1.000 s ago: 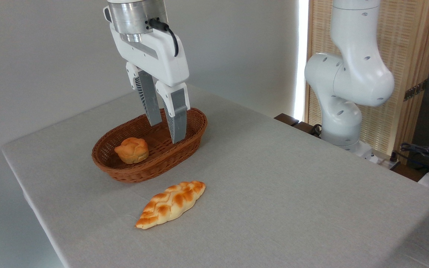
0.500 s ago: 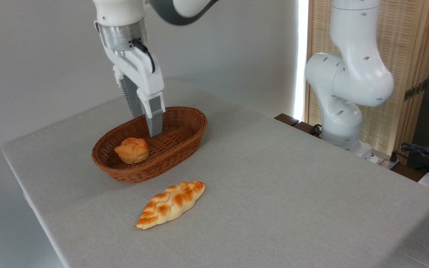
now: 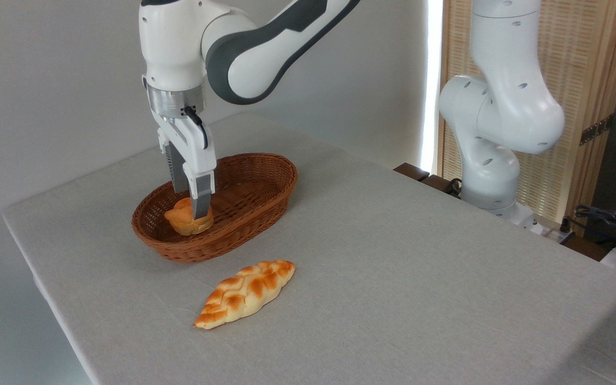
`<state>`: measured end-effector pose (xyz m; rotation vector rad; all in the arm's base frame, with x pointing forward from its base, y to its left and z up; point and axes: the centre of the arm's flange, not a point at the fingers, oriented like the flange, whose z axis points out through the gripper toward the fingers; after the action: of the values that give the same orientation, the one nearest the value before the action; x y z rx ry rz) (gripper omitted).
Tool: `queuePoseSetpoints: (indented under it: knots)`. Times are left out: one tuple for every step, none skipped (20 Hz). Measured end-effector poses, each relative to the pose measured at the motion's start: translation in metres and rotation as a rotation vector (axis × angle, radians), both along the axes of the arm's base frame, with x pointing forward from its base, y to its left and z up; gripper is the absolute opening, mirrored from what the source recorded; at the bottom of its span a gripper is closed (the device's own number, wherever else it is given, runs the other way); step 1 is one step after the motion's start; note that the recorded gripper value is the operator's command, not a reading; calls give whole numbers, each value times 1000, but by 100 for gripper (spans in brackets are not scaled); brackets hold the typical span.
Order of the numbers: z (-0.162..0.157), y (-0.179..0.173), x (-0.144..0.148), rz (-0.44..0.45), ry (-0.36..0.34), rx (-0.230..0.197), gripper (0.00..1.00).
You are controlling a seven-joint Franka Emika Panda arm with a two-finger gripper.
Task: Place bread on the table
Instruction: 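Lower the open gripper into the basket around the round bun, then close the gripper on the round bun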
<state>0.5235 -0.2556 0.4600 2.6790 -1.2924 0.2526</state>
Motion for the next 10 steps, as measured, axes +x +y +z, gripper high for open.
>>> queuePoseSetpoints:
  knots:
    - [-3,-3,0,-5,1,-2,100]
    - [-5,-6,-1,-9,3,-2,100]
    - [-7,-8,-1,-13,6,-2,100]
    - [-9,-9,-1,-16,10,-2,100]
    - [-12,-11,-2,-19,14,-1,100]
    - [-14,-12,-1,-21,17,-2,100]
    - [-17,-14,-1,-21,16,-4,100]
    - [-20,-16,0,-22,14,-7,100]
    - [-26,-18,2,-24,11,-12,100]
    - [-29,-20,3,-24,8,-15,100]
